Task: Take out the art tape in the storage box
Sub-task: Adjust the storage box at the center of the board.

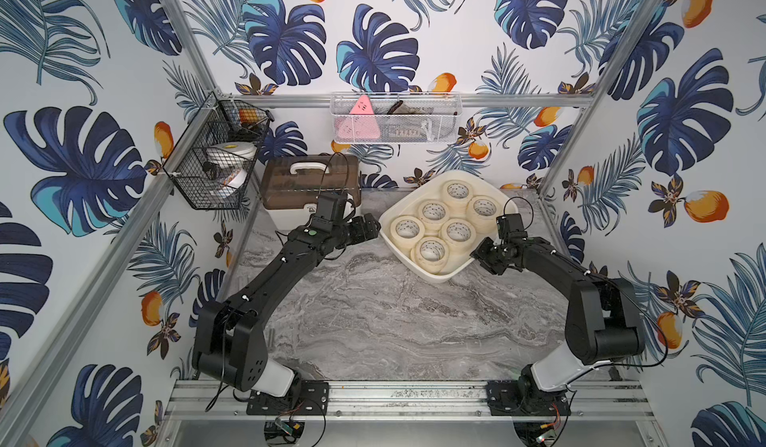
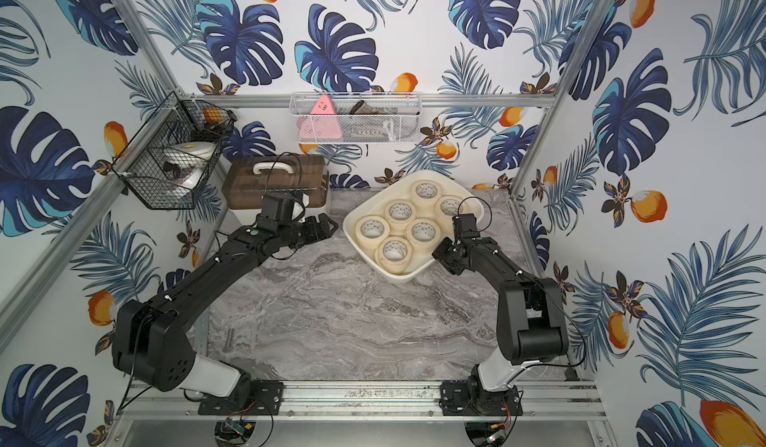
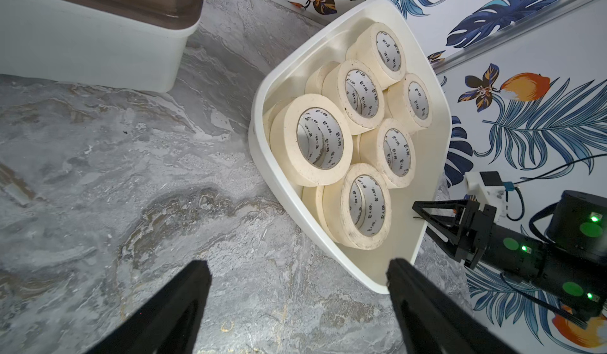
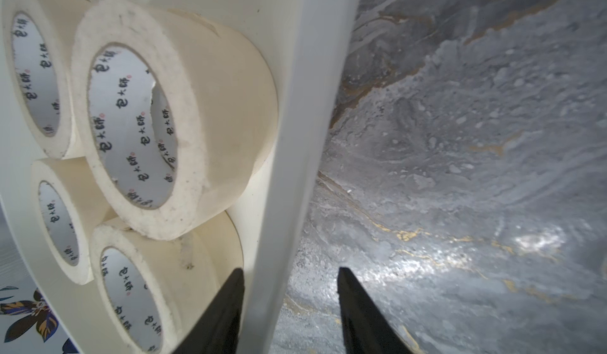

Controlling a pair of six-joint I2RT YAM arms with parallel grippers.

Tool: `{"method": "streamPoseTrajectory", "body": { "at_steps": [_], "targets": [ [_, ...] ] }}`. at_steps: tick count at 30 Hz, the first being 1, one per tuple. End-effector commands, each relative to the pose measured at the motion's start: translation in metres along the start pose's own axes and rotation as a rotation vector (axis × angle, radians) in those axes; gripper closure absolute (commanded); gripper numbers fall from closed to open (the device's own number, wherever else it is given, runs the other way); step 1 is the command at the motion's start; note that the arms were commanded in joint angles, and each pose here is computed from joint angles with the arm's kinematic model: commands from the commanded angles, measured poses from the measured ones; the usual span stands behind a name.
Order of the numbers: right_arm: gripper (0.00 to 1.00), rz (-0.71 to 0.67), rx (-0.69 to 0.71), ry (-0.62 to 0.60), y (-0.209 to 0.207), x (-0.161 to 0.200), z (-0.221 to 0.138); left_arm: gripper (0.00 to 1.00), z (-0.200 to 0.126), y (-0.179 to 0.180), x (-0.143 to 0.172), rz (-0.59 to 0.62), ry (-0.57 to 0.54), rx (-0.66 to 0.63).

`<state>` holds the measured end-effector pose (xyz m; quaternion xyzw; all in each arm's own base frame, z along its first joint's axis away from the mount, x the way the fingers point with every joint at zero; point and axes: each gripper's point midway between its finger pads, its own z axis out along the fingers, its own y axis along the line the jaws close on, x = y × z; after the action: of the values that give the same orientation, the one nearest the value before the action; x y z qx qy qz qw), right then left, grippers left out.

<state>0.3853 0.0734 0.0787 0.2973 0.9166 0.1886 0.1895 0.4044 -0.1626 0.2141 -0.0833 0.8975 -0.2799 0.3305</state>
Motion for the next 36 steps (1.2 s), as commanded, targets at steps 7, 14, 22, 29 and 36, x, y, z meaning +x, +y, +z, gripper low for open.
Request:
{"method": "streamPoseTrajectory", "body": {
  "at_steps": [7,14,22,29,36],
  "targets": [
    [0.91,-0.063,0.082,0.054,-0.017,0.010,0.001,0.10,-0.004,-0.022,0.010,0.082,0.059,0.029],
    [1.00,-0.121,0.117,0.089,-0.020,0.017,-0.008,0.12,-0.002,-0.043,0.022,0.114,0.081,0.033],
    [1.00,-0.273,0.127,0.165,-0.014,0.042,-0.020,0.14,-0.001,-0.051,0.037,0.155,0.106,0.023],
    [1.00,-0.359,0.158,0.243,-0.014,0.079,-0.021,0.17,0.006,-0.047,0.053,0.164,0.149,0.019],
    [1.00,-0.418,0.194,0.287,-0.022,0.116,-0.027,0.18,0.011,-0.029,0.068,0.149,0.184,-0.033]
  ]
}}
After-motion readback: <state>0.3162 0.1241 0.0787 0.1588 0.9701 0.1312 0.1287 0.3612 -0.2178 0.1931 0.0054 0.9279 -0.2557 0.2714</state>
